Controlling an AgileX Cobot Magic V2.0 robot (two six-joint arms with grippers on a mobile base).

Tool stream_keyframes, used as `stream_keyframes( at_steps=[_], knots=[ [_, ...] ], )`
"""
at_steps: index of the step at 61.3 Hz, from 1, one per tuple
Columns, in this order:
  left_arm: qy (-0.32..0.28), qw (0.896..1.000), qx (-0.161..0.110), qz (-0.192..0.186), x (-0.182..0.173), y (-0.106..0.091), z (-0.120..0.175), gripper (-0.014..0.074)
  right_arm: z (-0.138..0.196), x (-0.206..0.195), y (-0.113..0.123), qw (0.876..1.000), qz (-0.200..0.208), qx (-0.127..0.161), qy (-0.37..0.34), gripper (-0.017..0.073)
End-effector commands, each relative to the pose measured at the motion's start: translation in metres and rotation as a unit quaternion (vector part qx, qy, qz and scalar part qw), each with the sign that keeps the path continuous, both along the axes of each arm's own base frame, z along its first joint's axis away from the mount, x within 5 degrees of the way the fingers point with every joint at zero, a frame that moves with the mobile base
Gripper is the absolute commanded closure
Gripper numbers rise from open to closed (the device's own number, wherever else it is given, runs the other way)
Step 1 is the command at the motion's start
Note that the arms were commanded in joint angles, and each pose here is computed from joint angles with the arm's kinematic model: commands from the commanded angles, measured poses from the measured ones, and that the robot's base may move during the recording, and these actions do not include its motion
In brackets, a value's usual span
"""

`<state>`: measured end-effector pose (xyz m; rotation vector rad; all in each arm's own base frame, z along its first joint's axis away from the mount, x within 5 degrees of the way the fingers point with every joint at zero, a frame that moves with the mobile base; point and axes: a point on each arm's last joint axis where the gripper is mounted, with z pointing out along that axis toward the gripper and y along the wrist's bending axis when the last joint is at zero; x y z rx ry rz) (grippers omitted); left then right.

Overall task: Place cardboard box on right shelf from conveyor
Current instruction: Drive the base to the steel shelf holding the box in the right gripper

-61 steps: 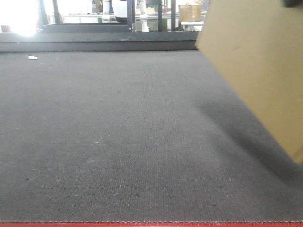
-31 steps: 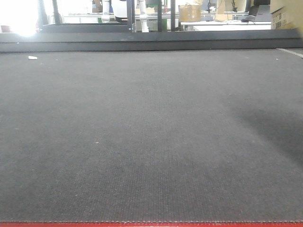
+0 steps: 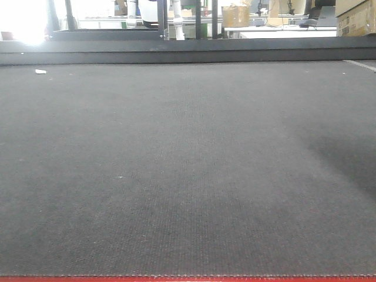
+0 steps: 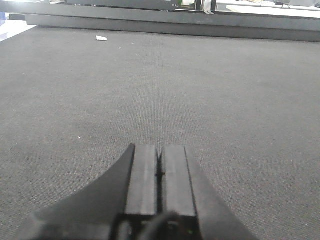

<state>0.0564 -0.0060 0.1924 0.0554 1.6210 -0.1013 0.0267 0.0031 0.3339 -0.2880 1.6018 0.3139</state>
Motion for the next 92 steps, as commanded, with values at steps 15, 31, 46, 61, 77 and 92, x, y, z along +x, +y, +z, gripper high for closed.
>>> stream_keyframes(
  at_steps=[15, 31, 46, 61, 77, 92],
  knots=[
    [-0.047, 0.999, -0.007, 0.001, -0.0008, 0.0004, 0.0067, 0.071, 0.0169, -0.0014, -0.0001, 0.998, 0.001, 0.008, -0.058, 0.0387],
    [-0.047, 0.999, -0.007, 0.001, -0.0008, 0.0004, 0.0067, 0.071, 0.0169, -0.0014, -0.0001, 0.998, 0.001, 0.008, -0.058, 0.0387],
    [-0.047, 0.999, -0.007, 0.001, -0.0008, 0.0004, 0.0067, 0.071, 0.0169, -0.0014, -0.0001, 0.998, 0.001, 0.008, -0.058, 0.0387],
    [-0.046, 0.999, -0.007, 0.006, -0.0006, 0.0009, 0.006, 0.071, 0.0169, -0.0014, -0.0001, 0.998, 0.001, 0.008, -0.058, 0.0387],
    [-0.046, 0.999, -0.007, 0.006, -0.0006, 0.0009, 0.006, 0.071, 0.0169, -0.0014, -0.0001, 0.998, 0.001, 0.008, -0.058, 0.0387],
    [-0.046, 0.999, -0.007, 0.006, -0.0006, 0.0009, 0.006, 0.071, 0.0169, -0.0014, -0.0001, 0.998, 0.001, 0.008, -0.058, 0.0387]
  ],
)
